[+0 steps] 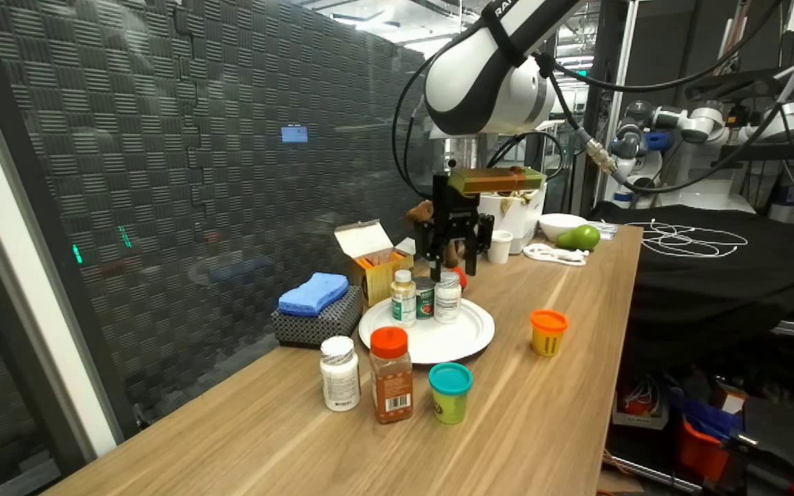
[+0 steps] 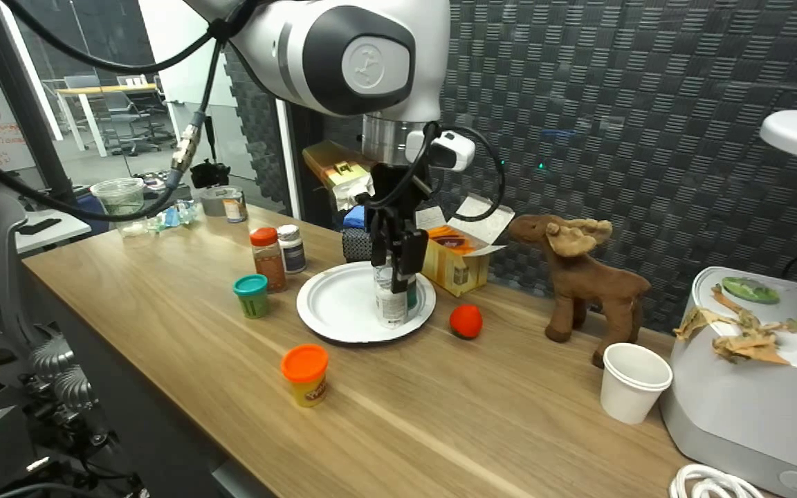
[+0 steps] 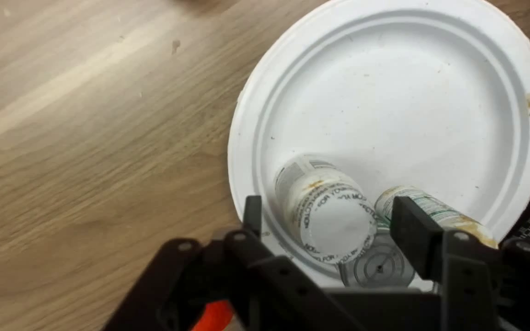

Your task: Put all the containers on the white plate

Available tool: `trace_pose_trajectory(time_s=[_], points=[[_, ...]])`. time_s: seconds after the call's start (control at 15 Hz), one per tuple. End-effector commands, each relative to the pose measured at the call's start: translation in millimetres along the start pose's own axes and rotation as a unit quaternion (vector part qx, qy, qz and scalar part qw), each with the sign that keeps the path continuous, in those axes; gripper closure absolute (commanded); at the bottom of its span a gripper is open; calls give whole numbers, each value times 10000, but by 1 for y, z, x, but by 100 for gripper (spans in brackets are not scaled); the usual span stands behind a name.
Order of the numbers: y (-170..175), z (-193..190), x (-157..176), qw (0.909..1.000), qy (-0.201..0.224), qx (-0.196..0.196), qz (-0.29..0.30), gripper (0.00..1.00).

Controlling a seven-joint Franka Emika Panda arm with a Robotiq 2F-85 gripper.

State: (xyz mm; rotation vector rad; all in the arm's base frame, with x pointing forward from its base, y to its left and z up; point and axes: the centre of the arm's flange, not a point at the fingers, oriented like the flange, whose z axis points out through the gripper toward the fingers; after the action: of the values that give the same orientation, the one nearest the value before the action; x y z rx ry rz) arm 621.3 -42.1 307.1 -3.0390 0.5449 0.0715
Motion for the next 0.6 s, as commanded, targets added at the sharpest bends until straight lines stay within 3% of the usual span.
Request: trace_pose_trajectory(time_s=[0.0,0.27,0.53], points=[[13,-39,-32,9990,355,263,85,0],[39,-49,-60,9972,567,381,306,0],[60,-27,-73,9948,576,603,591,0]])
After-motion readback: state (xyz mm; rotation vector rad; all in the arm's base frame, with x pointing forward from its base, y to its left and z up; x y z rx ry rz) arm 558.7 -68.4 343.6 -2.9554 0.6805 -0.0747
